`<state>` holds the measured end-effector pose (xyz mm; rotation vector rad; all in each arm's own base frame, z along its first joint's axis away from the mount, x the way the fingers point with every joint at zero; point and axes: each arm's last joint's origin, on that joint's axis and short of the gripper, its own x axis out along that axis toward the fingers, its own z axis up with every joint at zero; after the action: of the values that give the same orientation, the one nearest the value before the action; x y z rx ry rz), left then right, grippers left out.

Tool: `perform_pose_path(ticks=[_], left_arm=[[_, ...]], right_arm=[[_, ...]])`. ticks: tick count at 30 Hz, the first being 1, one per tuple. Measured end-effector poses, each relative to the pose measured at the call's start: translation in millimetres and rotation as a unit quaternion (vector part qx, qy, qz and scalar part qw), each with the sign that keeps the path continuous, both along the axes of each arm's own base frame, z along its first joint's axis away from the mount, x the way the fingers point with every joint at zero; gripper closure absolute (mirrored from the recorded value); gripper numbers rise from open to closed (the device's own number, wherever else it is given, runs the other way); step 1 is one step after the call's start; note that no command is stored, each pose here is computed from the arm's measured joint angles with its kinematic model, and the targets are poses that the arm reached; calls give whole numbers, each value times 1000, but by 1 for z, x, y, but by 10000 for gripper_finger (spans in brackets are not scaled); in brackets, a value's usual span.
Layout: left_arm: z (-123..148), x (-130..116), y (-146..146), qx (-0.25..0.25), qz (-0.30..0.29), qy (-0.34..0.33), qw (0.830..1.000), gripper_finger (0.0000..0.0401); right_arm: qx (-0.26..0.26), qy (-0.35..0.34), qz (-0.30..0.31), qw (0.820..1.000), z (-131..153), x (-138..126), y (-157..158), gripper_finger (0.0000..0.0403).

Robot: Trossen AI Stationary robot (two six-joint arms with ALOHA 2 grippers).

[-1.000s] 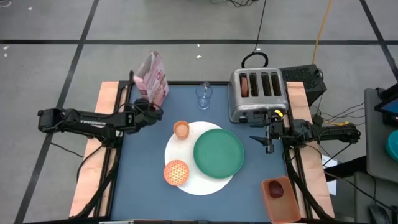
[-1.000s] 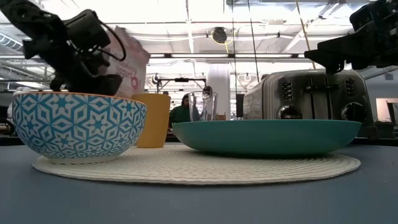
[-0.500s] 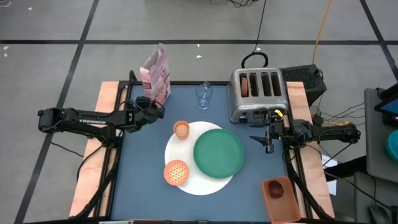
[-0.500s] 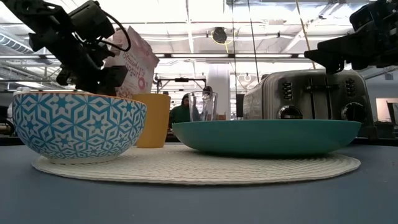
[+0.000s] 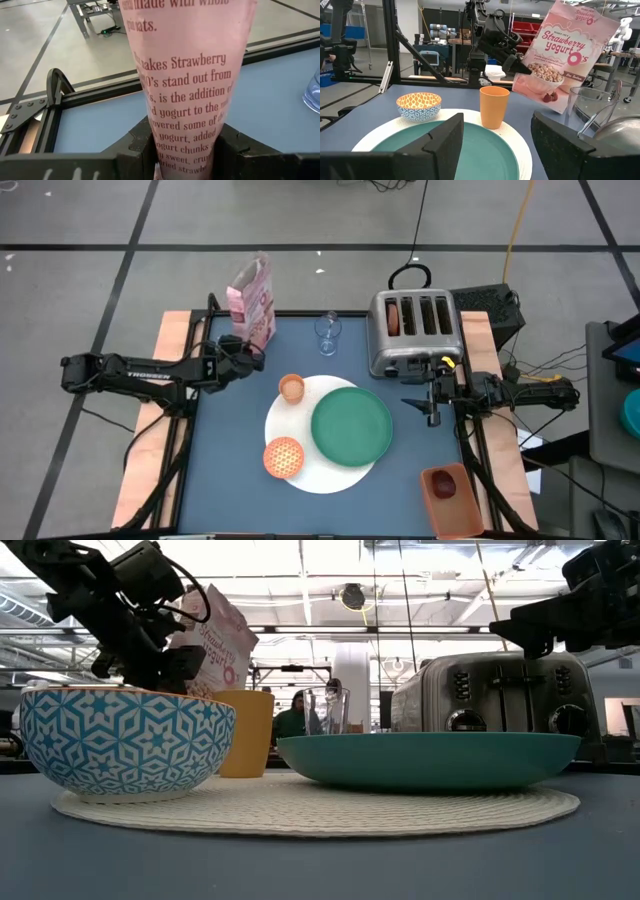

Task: Arrange a breakfast setting
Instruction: Pour the cereal from the orange cereal box into the orange bowl

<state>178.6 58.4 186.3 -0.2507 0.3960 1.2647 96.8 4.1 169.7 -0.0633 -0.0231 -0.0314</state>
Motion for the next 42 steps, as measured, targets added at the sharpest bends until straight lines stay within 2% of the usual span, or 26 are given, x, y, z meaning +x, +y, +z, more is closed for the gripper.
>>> perform_pose_path(ticks=[11, 23, 32, 42], left_arm=[[3, -1, 0, 2, 0, -12, 1000, 276], [26, -13, -4, 17, -5, -84, 996, 277], [47, -11, -12, 31, -74, -155, 985, 277], [64, -3, -20, 44, -142, -229, 962, 277]], right_arm=[[0, 0, 0, 1000, 0, 0, 0, 181], [0, 0, 0, 1000, 0, 0, 0, 181], [-1, 0, 0, 1000, 0, 0, 0, 181], [0, -4, 0, 1000, 1, 0, 0, 181]])
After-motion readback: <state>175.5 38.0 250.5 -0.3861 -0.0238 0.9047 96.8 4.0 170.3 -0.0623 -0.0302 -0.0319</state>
